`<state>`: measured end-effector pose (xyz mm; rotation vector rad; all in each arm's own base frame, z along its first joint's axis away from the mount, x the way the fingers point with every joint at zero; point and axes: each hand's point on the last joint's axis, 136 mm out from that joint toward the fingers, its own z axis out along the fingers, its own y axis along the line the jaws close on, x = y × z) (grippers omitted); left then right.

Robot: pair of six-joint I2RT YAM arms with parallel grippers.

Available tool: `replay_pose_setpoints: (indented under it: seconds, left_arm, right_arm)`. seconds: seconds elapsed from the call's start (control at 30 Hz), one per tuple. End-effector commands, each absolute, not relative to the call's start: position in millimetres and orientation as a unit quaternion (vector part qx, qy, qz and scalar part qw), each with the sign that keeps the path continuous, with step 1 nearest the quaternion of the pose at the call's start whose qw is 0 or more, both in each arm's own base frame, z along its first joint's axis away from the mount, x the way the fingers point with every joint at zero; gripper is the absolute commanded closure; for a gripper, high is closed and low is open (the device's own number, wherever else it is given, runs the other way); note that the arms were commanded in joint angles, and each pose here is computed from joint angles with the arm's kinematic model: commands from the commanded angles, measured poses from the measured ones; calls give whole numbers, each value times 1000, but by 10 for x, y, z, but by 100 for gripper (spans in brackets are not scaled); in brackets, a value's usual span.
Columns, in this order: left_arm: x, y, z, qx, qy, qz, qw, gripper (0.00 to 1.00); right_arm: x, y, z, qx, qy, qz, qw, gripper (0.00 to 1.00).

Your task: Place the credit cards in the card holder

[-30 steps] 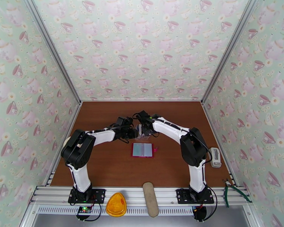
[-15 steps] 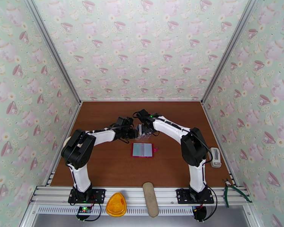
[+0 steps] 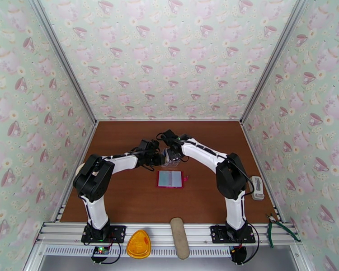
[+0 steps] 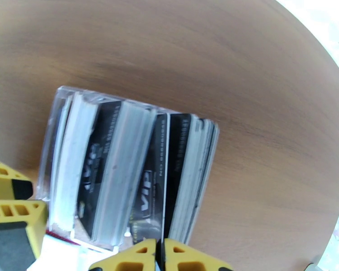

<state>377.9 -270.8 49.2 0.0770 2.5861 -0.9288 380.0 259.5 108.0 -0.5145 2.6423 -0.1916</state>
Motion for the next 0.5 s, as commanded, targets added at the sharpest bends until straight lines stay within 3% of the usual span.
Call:
replay_pose_setpoints:
  seconds: [0.0,0.47]
  left_arm:
    - [3718,-2624,290,20,935,-310,169,65]
    - [3712,-2621,305,21,935,-310,170,65]
  right_arm:
    - [3759,2644,1110,-193,956,-66,211,89]
    - [3750,2716,846,-183,966,-30,181,85]
